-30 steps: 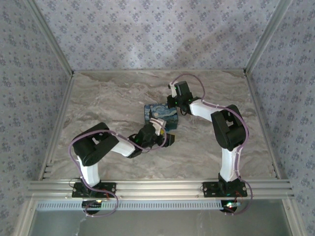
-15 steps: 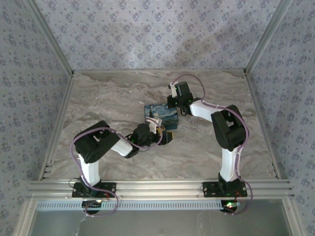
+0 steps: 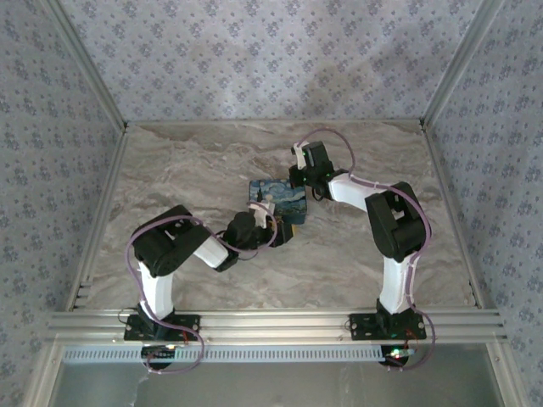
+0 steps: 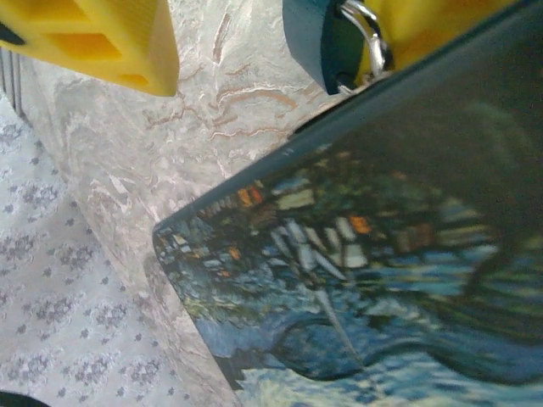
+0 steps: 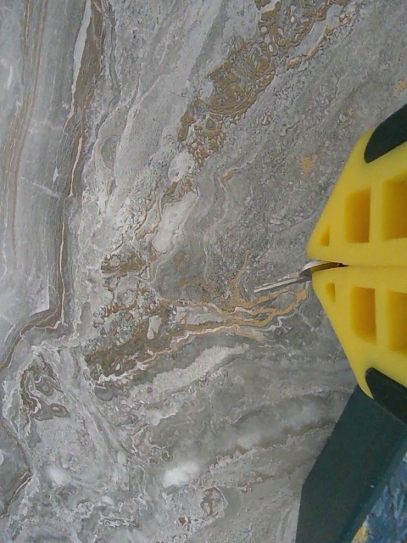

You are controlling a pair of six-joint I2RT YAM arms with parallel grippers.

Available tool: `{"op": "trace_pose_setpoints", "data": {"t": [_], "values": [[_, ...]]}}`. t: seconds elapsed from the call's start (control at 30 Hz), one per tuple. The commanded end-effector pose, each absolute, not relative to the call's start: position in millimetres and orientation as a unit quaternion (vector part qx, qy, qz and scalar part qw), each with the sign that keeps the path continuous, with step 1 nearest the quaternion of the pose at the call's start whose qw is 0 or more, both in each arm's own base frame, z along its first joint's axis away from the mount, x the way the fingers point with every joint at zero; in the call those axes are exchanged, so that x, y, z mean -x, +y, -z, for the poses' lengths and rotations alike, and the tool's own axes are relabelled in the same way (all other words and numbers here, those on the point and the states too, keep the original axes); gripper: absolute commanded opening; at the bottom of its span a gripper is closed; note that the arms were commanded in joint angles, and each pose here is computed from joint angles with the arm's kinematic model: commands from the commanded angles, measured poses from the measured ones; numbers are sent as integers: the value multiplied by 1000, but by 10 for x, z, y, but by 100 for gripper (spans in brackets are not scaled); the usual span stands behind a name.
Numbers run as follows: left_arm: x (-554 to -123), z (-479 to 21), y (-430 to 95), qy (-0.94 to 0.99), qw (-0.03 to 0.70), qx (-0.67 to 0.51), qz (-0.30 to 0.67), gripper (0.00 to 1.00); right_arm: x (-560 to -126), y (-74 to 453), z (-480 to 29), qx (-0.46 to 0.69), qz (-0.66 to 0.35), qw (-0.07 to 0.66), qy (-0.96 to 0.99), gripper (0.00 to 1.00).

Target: Unlock a padlock with a key

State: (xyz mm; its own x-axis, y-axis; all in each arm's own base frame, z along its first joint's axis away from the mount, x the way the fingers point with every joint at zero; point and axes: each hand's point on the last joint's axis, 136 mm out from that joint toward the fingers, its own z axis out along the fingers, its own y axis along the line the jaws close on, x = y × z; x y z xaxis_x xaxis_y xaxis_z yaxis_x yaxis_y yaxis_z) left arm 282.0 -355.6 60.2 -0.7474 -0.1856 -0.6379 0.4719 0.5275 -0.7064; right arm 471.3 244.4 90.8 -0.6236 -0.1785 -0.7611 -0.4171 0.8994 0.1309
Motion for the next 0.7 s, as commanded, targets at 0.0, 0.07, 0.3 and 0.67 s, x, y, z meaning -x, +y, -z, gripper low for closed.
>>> {"op": "trace_pose_setpoints", "data": {"t": [0.0, 0.07, 0.3, 0.67], "values": [[-2975, -661, -3465, 797, 362, -66, 479, 47, -4321, 2488, -564, 189, -159, 320, 915, 0], [-2978, -632, -3445, 800, 355, -63, 479, 42, -4319, 2497, -573, 190, -160, 321, 914, 0], [-2992, -531, -3372, 810, 340, -49, 475, 31, -4330, 2512, -628, 190, -163, 328, 911, 0], [-2939, -428, -3281, 826, 309, -44, 469, 16, -4264, 2445, -567, 188, -160, 320, 915, 0]]}}
